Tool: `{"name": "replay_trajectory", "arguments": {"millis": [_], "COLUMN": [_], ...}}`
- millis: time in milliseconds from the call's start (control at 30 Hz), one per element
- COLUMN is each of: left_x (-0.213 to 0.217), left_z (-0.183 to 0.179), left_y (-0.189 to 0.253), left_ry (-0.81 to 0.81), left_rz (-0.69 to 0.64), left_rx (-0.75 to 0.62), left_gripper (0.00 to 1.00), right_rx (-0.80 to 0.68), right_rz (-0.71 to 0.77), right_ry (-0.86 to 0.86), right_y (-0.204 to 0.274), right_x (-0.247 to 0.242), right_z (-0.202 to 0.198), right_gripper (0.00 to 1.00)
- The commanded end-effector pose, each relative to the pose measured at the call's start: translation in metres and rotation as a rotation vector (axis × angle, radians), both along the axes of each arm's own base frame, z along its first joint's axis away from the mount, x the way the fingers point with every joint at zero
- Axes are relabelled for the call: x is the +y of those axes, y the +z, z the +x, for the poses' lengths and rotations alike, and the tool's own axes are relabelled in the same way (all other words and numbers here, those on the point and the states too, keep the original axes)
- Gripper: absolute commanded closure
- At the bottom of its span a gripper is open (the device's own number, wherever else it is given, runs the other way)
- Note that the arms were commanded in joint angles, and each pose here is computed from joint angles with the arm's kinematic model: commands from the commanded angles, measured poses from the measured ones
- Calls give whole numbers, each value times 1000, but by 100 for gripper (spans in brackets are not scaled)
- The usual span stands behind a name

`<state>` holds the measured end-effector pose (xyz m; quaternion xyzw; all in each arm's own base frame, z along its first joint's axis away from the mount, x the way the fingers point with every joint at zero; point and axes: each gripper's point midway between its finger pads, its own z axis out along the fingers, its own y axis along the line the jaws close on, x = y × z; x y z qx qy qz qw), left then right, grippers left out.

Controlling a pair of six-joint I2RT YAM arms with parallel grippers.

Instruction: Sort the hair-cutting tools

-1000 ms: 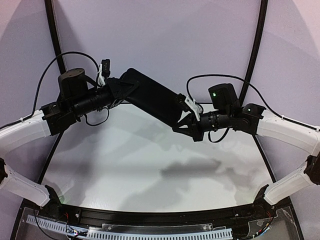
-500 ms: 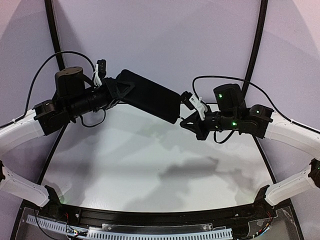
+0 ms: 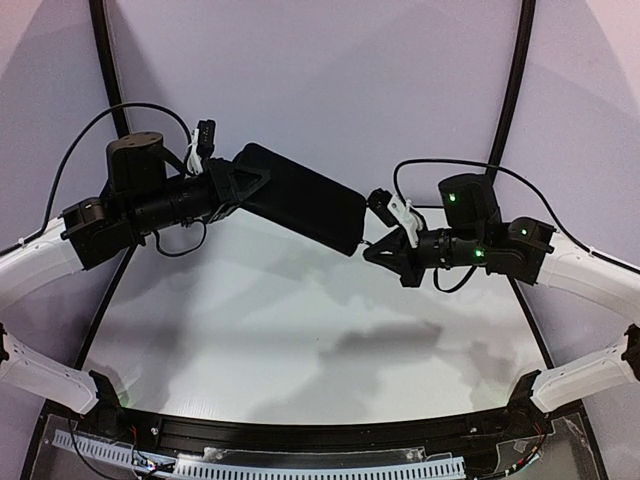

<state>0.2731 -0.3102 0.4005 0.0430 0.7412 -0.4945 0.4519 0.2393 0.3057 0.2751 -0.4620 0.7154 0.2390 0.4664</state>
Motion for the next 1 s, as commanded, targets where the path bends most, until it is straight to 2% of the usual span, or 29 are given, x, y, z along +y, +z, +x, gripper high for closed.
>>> {"name": "replay_trajectory", "arguments": {"millis": [0,200,367,433,600,800,967], "left_x": [12,-16,-26,-26,-30,-45,-61], "left_z": [-9,-21,-30,-36,-49,-56,-57], "left_y": [-8,-14,-30,-34,-43,-63,-88], "left_ry": [-57,-232,-327,-358,-452,-575,-668], "left_rz": [125,156,208,223,261,297,338], "left_rx": [-24,-12,3,1,-28,-21,19], "left_gripper": [99,99,99,99,99,99,99], "right_rx": [-87,-126,-150,-197,-334,-426,-529], "right_rz": [-21,-42,-24,-19,-23,-77,-39], "right_ry": [-219,-568,-680,-637,-354,-354,-192], "right_y": [6,27,38,47,63,82,96], "right_x": [-47,-83,-103,-99,-61,-57,-36], "right_z": [37,92,117,120,107,123,109], "right_gripper": [100,100,100,100,100,100,100]}}
